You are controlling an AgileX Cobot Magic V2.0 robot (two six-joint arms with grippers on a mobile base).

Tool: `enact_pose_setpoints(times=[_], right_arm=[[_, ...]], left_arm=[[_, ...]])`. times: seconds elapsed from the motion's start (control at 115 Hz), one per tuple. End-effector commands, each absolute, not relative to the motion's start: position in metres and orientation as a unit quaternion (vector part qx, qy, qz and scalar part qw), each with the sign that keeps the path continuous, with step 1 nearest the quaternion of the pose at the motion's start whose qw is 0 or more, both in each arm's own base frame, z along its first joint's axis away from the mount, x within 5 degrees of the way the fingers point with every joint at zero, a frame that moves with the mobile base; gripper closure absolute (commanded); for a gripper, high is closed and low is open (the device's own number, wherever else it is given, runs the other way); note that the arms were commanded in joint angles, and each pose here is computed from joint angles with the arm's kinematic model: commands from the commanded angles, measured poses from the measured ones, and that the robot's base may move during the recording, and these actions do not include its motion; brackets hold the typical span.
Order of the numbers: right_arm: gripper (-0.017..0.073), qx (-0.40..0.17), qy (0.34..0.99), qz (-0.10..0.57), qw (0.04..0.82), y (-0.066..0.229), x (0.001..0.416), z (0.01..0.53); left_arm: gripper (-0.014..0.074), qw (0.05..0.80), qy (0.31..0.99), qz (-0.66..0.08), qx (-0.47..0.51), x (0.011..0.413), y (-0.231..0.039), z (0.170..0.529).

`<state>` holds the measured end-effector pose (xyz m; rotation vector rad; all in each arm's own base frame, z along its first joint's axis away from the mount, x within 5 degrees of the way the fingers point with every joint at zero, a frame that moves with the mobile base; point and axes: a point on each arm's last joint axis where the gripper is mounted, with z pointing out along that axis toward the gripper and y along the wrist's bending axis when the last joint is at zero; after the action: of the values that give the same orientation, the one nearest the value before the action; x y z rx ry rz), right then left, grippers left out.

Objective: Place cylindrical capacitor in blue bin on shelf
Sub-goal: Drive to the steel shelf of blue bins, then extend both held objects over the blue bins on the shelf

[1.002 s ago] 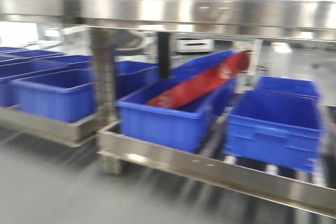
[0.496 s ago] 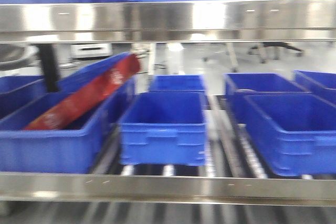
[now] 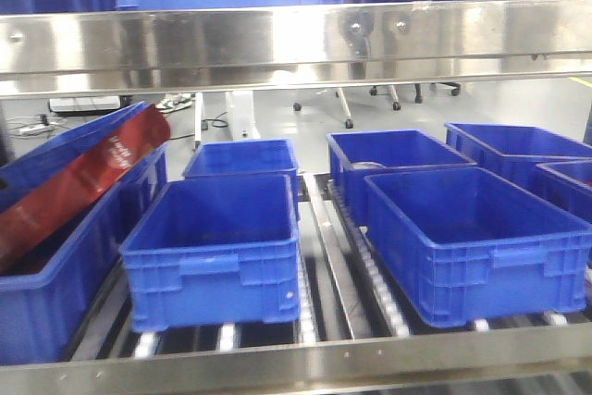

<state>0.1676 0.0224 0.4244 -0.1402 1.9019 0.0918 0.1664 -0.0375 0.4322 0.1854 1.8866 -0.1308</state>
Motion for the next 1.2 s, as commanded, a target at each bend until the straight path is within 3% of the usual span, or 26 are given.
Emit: enact_pose_setpoints(times=[0.0, 1.193], right_arm=[[0.0722, -0.06, 0.804, 0.039, 0.591, 0.0222, 0.1663, 0.4278], [0.0722, -0.06, 0.804, 0.039, 0.591, 0.0222, 0.1663, 0.4278]], left_arm=[[0.0704, 0.594, 0.798, -0.06, 0.081, 0.1652, -0.0385, 0.4364], [0.0704, 0.594, 0.798, -0.06, 0.081, 0.1652, -0.0385, 0.4364]])
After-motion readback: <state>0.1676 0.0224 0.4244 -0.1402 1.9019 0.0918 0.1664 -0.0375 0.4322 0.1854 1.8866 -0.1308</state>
